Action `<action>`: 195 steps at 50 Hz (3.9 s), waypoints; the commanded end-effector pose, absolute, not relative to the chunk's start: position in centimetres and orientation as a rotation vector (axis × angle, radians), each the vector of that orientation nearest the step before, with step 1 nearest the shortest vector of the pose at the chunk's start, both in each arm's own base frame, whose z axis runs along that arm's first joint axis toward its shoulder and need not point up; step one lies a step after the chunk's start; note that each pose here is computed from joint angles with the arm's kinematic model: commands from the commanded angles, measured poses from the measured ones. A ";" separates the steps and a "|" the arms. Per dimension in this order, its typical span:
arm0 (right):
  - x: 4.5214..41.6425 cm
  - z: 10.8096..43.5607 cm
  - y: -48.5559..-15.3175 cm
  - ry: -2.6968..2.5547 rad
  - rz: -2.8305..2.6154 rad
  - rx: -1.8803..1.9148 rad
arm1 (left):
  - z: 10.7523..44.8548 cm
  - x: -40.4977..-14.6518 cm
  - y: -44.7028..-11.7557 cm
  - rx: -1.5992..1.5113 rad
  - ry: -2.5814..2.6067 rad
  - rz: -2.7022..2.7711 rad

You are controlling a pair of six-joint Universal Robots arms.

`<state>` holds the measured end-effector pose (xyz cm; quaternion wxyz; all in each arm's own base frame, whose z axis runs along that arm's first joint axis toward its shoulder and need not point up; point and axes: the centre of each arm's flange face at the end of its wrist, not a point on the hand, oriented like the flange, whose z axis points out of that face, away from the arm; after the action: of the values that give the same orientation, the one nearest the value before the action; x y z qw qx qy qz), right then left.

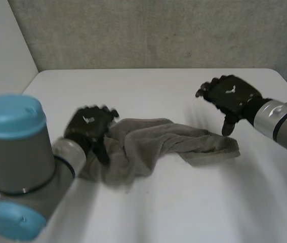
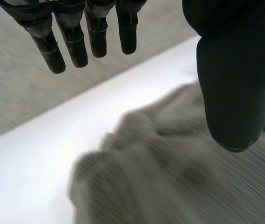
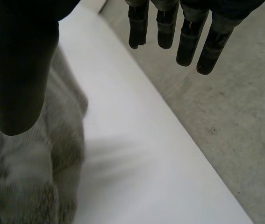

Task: Fold the towel.

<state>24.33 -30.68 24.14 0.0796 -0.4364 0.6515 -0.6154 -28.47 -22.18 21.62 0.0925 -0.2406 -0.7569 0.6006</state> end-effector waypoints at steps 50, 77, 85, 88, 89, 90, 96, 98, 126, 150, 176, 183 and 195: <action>23.7 22.9 -34.0 2.190 -1.701 -0.923 | 20.7 -28.0 -29.0 -0.727 -2.386 1.531; 25.5 19.6 -36.7 2.355 -1.309 -1.022 | 24.4 -25.2 -20.7 -1.030 -2.325 1.633; 25.7 17.5 -36.7 2.392 -1.240 -1.034 | 25.2 -24.5 -19.4 -1.020 -2.280 1.703; 26.1 17.0 -36.6 2.388 -1.234 -1.068 | 25.2 -24.5 -19.4 -1.014 -2.267 1.725; 26.1 17.0 -36.6 2.388 -1.234 -1.068 | 25.2 -24.5 -19.5 -1.014 -2.263 1.731; 26.2 16.6 -36.5 2.391 -1.230 -1.093 | 25.1 -24.6 -19.7 -1.012 -2.262 1.735; 27.1 17.3 -36.9 2.393 -1.365 -1.228 | 25.1 -25.0 -21.3 -0.997 -2.247 1.777; 27.6 18.6 -37.5 2.371 -1.484 -1.231 | 25.2 -25.9 -23.7 -1.000 -2.220 1.830; 29.9 27.2 -37.6 1.857 -2.286 -1.194 | 33.3 -29.8 -36.8 -0.698 -1.802 2.498; 24.5 16.5 -28.2 2.053 -1.682 -1.923 | 19.7 -24.5 -25.9 -0.901 -2.278 2.019; 23.1 23.8 -34.7 2.235 -1.669 -0.955 | 21.4 -22.9 -23.0 -0.899 -2.239 2.055; 24.4 21.7 -36.1 2.317 -1.420 -0.894 | 22.7 -22.3 -23.2 -0.863 -2.215 2.117; 28.1 17.4 -36.4 2.255 -1.167 -0.820 | 23.0 -22.3 -23.2 -0.856 -2.203 2.131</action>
<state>26.47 -36.73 19.13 0.1990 -0.3018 0.8179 -0.4476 -22.23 -23.20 22.99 -0.0215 -0.2689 -0.6925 0.6691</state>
